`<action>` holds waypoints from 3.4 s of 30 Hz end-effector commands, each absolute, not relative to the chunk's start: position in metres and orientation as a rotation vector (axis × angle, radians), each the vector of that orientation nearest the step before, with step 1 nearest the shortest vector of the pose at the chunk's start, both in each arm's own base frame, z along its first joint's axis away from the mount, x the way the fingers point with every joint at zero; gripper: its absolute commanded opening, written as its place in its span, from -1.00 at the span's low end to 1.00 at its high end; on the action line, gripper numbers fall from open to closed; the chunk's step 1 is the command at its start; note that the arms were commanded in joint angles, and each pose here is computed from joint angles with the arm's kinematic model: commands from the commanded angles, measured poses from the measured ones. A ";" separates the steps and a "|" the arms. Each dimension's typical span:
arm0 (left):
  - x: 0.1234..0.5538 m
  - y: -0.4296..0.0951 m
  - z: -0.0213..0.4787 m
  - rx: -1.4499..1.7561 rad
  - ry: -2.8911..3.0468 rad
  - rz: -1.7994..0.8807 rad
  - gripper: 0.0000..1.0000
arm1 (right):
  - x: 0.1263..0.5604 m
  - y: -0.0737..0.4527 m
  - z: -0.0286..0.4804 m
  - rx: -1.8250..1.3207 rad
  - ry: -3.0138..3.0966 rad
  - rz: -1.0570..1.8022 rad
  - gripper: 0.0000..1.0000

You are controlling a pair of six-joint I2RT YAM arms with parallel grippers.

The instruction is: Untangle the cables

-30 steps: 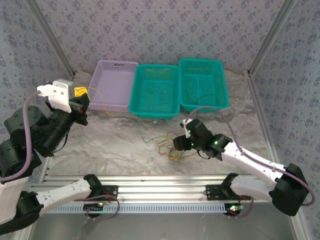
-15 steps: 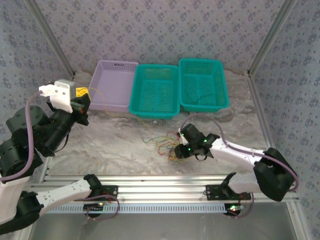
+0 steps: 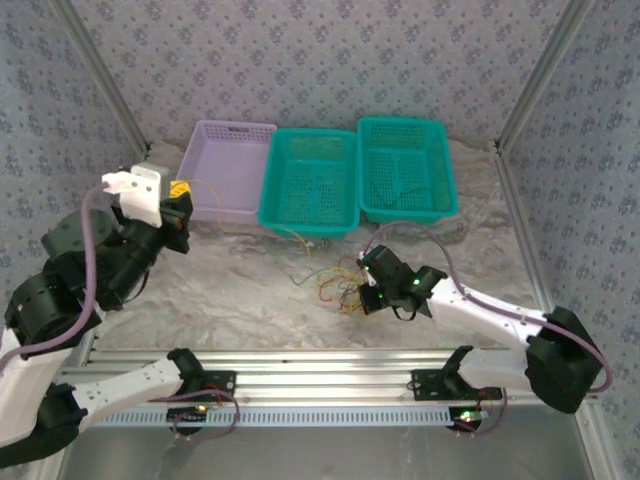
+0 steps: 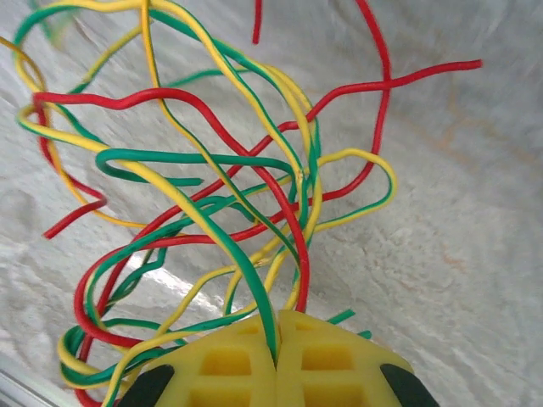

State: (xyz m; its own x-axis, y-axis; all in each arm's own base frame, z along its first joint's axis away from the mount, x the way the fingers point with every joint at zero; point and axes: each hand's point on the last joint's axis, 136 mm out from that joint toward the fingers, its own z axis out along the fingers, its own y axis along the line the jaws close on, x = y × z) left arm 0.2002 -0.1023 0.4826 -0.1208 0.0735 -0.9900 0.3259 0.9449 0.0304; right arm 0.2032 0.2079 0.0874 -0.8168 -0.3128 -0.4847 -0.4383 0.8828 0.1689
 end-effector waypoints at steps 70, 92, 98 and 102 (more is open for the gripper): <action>0.247 -0.272 0.219 0.388 2.472 -0.734 0.15 | 0.175 0.252 0.204 -0.931 1.801 0.236 -1.00; 0.247 -0.270 0.216 0.431 2.420 -0.732 -1.00 | 0.172 0.253 0.207 -0.935 1.811 0.252 -1.00; 0.254 -0.228 0.221 0.309 2.380 -0.619 -1.00 | 0.187 0.230 0.205 -0.812 1.865 0.208 -1.00; 0.254 -0.203 0.220 0.241 2.377 -0.598 -1.00 | 0.204 0.205 0.205 -0.660 1.919 0.182 -1.00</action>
